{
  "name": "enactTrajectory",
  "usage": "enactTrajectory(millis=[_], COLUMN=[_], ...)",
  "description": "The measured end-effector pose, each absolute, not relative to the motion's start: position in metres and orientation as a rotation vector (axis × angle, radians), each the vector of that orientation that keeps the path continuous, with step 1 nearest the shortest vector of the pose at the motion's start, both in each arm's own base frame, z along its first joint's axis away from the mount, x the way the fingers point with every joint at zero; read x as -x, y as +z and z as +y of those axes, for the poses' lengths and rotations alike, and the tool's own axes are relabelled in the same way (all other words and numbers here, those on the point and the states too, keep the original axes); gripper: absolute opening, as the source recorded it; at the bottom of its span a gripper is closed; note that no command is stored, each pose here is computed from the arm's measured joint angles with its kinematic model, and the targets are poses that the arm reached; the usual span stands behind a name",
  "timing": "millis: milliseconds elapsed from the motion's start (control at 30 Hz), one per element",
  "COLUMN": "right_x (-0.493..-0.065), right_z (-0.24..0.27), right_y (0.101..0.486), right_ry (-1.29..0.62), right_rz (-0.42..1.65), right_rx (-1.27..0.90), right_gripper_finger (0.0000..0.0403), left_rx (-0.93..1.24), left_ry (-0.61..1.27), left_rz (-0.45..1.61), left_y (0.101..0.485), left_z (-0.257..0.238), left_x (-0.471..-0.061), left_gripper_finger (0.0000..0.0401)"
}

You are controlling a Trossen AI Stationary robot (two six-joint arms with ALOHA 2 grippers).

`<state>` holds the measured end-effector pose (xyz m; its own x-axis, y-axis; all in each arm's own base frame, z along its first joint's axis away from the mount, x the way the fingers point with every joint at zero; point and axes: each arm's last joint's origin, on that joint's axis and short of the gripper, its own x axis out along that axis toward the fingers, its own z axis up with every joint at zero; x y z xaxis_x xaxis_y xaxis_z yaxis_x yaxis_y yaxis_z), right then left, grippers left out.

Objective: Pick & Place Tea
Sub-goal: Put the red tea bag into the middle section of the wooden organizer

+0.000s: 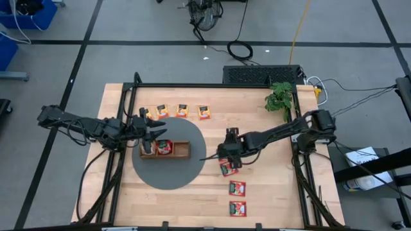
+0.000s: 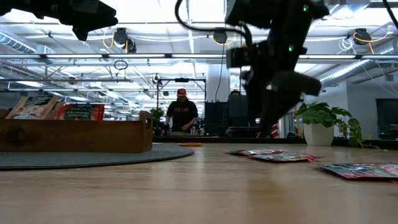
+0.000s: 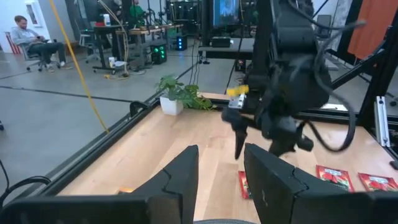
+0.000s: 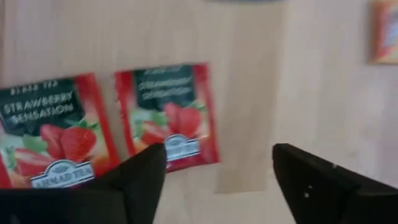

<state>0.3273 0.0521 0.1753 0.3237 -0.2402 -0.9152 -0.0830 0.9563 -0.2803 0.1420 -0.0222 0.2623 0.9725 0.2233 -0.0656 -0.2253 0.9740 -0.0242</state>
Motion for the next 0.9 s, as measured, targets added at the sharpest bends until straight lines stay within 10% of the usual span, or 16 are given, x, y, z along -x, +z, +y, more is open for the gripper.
enactTrajectory(millis=[900], right_x=[-0.338], right_z=[0.021], right_y=[0.141], right_ry=[0.013], right_rz=[1.359], right_rx=[0.127], right_gripper_finger=[0.0315], left_rx=[0.031], left_ry=[0.226], left_rz=[0.063], left_y=[0.262], left_z=[-0.022], left_x=[-0.142], left_gripper_finger=[0.0131])
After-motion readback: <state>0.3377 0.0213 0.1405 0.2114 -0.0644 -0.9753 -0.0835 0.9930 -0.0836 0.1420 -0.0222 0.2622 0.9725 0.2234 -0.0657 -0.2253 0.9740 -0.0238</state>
